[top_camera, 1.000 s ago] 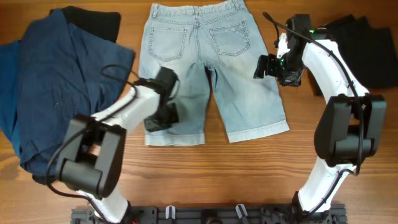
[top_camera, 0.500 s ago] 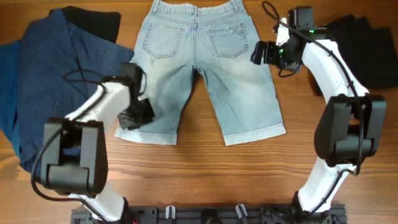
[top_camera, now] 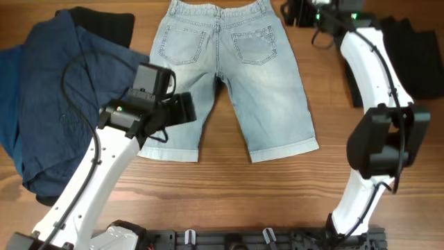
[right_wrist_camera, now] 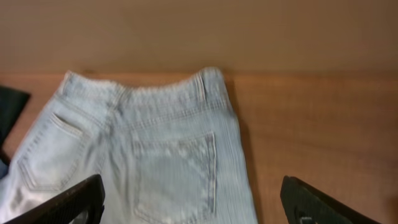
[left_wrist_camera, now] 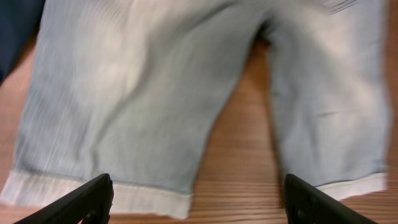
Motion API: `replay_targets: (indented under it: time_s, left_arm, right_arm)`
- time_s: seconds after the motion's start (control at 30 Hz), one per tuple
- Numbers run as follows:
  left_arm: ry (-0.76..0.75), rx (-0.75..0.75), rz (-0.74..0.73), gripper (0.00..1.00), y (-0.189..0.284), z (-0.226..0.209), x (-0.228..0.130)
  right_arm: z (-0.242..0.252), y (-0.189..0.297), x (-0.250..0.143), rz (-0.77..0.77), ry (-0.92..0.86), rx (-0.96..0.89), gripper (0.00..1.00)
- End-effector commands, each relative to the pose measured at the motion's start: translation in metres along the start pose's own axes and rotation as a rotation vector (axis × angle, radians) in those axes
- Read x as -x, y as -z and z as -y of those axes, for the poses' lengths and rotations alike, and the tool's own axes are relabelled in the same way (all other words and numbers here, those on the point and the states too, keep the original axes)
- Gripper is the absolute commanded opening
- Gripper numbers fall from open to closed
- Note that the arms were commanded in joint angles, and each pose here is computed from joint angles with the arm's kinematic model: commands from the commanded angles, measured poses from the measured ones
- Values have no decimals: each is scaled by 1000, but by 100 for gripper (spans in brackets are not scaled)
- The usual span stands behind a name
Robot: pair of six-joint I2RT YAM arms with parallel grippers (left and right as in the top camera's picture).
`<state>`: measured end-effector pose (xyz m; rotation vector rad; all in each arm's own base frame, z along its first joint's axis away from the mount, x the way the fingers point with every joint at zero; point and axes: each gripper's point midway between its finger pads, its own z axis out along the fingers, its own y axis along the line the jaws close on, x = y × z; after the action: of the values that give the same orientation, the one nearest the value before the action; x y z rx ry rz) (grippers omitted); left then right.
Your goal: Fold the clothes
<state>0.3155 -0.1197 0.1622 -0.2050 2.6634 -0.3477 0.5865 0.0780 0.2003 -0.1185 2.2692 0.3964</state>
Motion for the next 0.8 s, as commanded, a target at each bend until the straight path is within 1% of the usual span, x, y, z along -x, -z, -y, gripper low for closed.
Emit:
replay_targets:
  time_s: [0.0,0.07,0.13,0.27,0.43,0.6,0.77]
  left_arm:
    - [-32,-68,79,86,22,32,20]
    - [-47,-80,79,86,24,38,18]
    - [-67,-78,60,85,22,43,11]
    - [-104,-55,48,86,17,49,3]
    - [-124,-54,23,86,12,54,-5]
    - [-124,-44,8,86,7,53,-7]
    - [-125,-27,-19,86,-3,51,-10]
  right_arm:
    - [-7,-12,28,30,54,32,91]
    - [-6,-24,35,45,57,39,91]
    - [-5,-50,31,53,62,83,90]
    - [0,-98,7,46,-14,135,88]
    - [-11,-144,-24,28,-62,211,87]
    - [-16,-174,-49,12,-103,227,84]
    - [2,-196,-77,-24,-122,169,83]
